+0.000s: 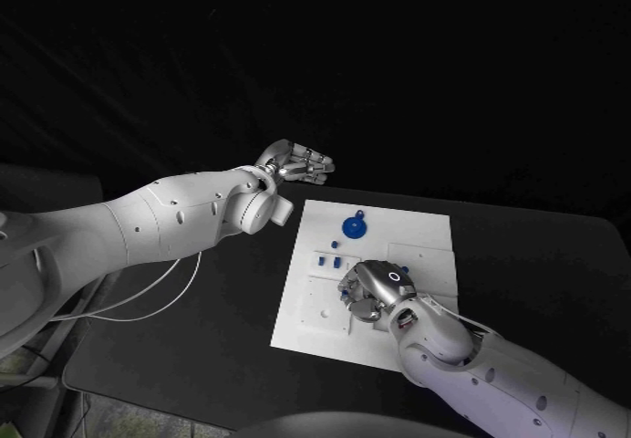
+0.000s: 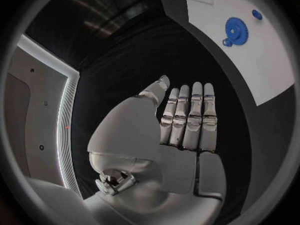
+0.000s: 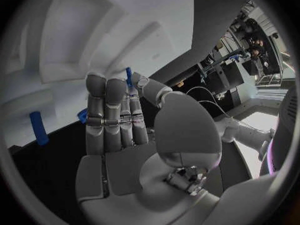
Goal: Assemble the parts on the task board
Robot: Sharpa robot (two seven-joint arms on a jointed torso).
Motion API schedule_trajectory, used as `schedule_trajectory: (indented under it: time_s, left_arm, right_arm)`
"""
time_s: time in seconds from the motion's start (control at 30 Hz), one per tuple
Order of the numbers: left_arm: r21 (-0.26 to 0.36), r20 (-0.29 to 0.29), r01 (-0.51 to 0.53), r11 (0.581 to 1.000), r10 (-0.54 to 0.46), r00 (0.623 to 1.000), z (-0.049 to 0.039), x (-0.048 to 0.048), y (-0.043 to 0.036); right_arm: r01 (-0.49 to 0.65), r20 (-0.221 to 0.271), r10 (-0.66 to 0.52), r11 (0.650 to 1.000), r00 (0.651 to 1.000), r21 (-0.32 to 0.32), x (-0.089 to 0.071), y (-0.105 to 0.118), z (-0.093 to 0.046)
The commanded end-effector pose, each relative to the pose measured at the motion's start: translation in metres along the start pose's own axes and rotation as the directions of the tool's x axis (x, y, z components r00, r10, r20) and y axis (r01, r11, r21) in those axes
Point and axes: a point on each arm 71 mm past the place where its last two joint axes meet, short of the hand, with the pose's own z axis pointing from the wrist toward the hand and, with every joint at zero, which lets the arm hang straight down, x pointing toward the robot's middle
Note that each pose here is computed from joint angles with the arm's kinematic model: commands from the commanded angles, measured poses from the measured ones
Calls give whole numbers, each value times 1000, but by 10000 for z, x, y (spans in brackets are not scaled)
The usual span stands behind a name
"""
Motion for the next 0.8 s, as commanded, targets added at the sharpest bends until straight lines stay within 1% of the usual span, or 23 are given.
schedule_trajectory:
  time_s: [0.03, 0.53, 0.8]
  left_arm:
    - [15, -14, -3, 1000, 3, 1000, 0, 21, -18]
    - [12, -14, -4, 1000, 4, 1000, -4, 11, -13]
    - [11, -14, -4, 1000, 4, 1000, -4, 8, -12]
  right_arm:
    - [14, -10, -14, 1000, 1000, 8, 30, -19, -5]
    - [13, -26, -13, 1000, 1000, 3, 42, -13, -15]
    - [18, -34, -17, 1000, 999, 11, 55, -22, -14]
